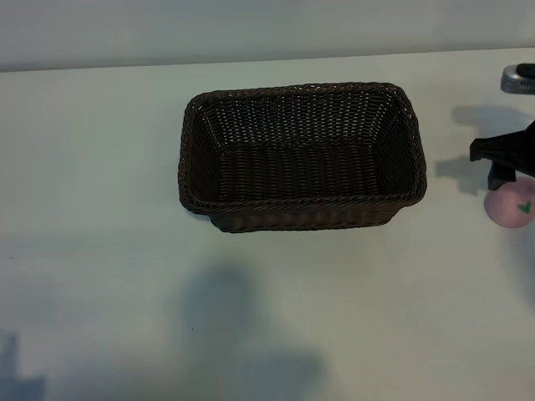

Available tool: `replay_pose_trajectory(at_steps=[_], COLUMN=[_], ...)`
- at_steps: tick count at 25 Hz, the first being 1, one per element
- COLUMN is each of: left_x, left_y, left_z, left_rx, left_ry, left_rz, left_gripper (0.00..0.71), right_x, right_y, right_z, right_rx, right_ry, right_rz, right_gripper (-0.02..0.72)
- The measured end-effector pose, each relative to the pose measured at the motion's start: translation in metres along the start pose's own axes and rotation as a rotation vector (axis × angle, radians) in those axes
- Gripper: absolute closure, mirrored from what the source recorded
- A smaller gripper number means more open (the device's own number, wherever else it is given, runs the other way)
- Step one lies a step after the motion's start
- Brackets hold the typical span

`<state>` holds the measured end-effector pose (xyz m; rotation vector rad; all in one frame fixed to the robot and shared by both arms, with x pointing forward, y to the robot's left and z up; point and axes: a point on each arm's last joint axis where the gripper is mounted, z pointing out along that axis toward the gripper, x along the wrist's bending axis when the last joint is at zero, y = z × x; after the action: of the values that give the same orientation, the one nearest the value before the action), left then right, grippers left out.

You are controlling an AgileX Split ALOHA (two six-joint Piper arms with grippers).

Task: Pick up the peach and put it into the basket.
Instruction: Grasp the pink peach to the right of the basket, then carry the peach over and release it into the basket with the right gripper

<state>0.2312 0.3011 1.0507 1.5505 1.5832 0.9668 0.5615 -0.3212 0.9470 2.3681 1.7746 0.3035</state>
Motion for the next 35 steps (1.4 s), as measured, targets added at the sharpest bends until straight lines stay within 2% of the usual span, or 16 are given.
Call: replay_pose_trajectory(at_steps=[8,11,14,20,22,29,35], left_x=[0.0,0.0,0.0,0.0,0.0,0.0,0.0], left_y=[0.0,0.0,0.0,0.0,0.0,0.0,0.0], left_z=[0.0,0.0,0.0,0.0,0.0,0.0,0.0], left_rx=[0.0,0.0,0.0,0.0,0.0,0.0,0.0], left_ry=[0.0,0.0,0.0,0.0,0.0,-0.001,-0.001], left_rz=[0.0,0.0,0.0,0.001,0.003,0.003,0.003], left_gripper=[0.116,0.116,0.116,0.116,0.116,0.116,0.116], right_x=[-0.001,-0.002,-0.003,-0.005,-0.006,-0.006,-0.004], right_y=[-0.002,-0.003,-0.003,-0.001,-0.001,0.0,0.005], right_z=[0.034,0.041,0.047,0.048,0.048,0.04,0.001], right_rx=[0.063,0.077,0.086,0.078,0.079,0.069,-0.034], right_ry=[-0.022,-0.025,-0.046,-0.073,-0.075,-0.075,-0.053], right_rz=[0.019,0.027,0.027,0.035,0.037,0.037,0.029], right_gripper=[0.108,0.137,0.231,0.564,0.625,0.655,0.655])
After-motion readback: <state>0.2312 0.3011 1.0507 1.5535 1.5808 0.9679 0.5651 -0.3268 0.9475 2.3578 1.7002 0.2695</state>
